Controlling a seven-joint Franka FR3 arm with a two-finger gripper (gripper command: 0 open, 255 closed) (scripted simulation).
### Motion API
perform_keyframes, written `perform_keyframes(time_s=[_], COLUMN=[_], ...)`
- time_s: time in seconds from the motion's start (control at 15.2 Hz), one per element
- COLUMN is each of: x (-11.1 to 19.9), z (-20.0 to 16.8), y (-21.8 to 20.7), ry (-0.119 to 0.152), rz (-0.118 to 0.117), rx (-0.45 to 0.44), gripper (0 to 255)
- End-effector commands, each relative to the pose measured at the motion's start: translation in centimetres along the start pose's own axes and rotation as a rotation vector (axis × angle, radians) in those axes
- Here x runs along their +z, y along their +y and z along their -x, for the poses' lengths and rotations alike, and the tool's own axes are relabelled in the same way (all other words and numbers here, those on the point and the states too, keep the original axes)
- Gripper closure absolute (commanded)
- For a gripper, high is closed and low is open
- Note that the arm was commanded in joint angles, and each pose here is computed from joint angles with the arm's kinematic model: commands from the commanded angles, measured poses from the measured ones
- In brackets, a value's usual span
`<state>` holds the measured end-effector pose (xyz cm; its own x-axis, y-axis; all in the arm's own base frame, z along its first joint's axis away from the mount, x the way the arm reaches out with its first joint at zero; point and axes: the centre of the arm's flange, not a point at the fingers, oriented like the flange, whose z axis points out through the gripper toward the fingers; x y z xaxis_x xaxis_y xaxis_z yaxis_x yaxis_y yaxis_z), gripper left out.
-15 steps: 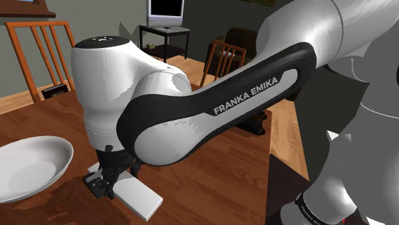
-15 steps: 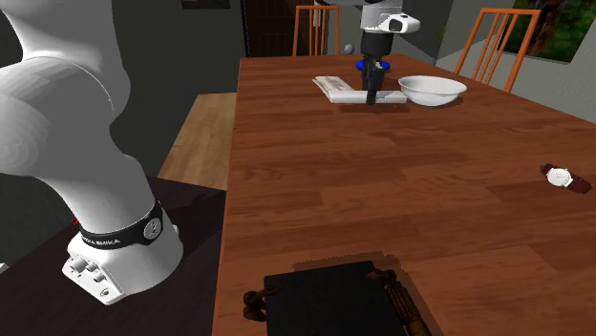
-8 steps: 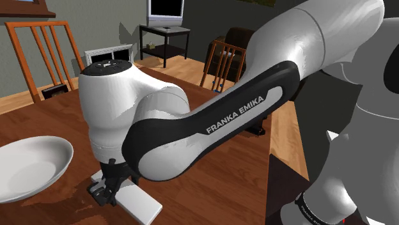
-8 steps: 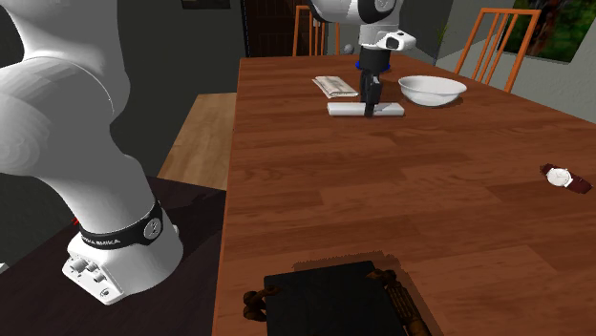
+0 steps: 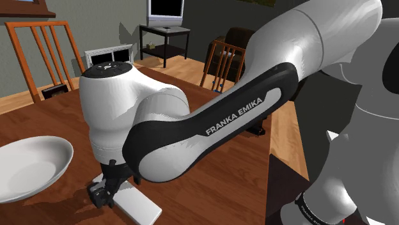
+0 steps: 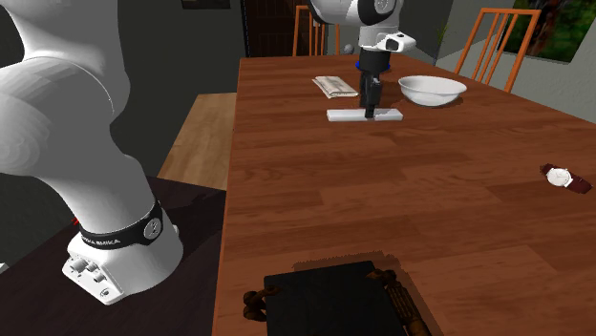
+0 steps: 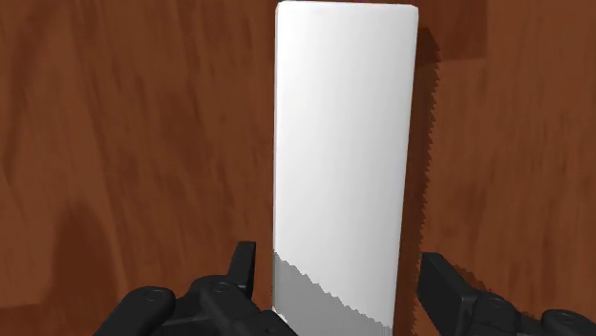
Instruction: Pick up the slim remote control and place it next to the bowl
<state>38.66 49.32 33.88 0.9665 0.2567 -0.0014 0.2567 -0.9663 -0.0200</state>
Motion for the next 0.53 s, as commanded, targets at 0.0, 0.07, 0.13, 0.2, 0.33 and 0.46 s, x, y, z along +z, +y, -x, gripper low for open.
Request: perform_keyframes(time_s=[0.0,0.07,0.13,0.2,0.33,0.46], x=[0.0,0.0,0.0,0.0,-1.3,-4.0], z=[0.0,0.0,0.0,0.0,0.0,0.0], y=[0.0,0.0,0.0,0.0,0.0,0.0], ry=[0.000,0.000,0.000,0.000,0.000,0.000], rz=[0.000,0.000,0.000,0.000,0.000,0.000], rx=[0.000,0.000,0.000,0.000,0.000,0.000], gripper=[0,0,0,0,0,0])
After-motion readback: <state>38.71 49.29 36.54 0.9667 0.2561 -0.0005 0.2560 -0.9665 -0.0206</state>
